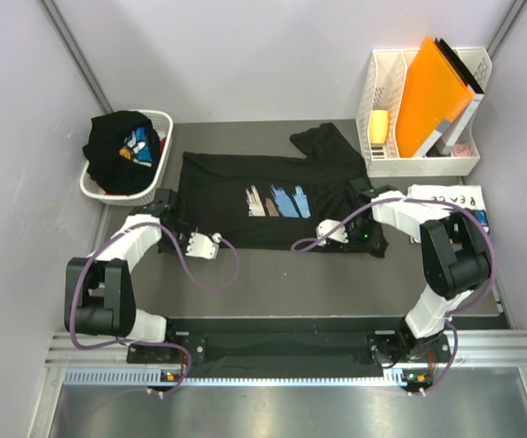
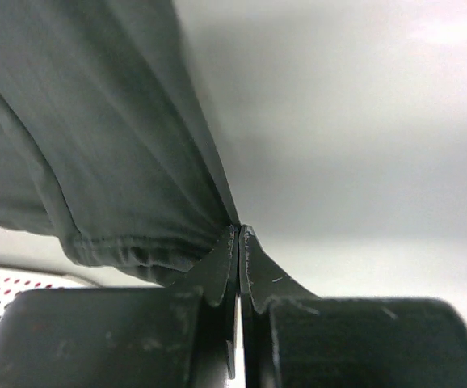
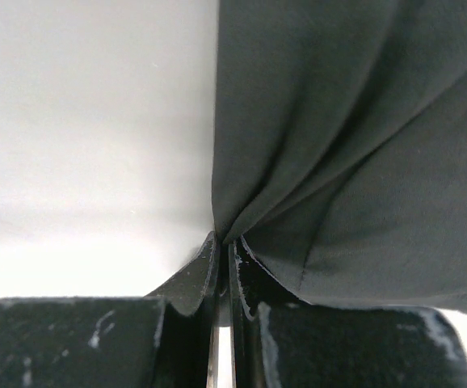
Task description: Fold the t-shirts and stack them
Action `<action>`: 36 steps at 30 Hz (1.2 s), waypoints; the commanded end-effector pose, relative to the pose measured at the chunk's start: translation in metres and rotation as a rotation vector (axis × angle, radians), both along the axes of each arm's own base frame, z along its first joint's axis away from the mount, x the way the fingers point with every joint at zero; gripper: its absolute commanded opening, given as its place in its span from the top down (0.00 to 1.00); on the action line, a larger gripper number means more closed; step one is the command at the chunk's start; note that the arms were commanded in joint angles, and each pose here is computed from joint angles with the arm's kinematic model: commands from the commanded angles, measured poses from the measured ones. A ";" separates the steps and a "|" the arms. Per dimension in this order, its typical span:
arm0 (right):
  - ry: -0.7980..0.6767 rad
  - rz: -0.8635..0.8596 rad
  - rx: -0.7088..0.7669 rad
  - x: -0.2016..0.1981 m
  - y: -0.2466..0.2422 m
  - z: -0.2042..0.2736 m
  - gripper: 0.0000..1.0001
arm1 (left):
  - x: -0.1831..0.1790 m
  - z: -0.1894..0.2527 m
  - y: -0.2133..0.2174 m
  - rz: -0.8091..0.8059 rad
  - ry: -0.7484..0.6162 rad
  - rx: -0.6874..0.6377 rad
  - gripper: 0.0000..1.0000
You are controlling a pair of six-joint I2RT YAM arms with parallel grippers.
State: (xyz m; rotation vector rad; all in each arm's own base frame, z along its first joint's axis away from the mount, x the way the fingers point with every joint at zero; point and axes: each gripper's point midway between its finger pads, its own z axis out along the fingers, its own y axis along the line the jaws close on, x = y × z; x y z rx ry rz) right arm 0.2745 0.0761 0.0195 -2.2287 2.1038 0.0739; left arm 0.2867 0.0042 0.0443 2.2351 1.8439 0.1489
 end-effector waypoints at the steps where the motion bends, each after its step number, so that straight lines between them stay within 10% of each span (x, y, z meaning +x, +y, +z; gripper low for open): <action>1: 0.031 0.073 0.031 -0.017 0.013 0.009 1.00 | -0.027 0.011 -0.012 -0.103 0.070 -0.058 1.00; 29: -0.007 0.147 -0.078 -0.050 -0.020 0.006 1.00 | -0.066 -0.012 0.020 -0.204 0.158 0.137 1.00; 31: -0.009 0.144 -0.079 -0.049 -0.020 0.005 0.91 | -0.065 -0.014 0.021 -0.194 0.160 0.137 1.00; 32: -0.010 0.142 -0.079 -0.049 -0.020 0.005 0.69 | -0.065 -0.014 0.021 -0.191 0.162 0.137 1.00; 36: -0.021 0.144 -0.073 -0.051 -0.021 0.010 0.43 | -0.058 -0.012 0.033 -0.144 0.145 0.197 0.68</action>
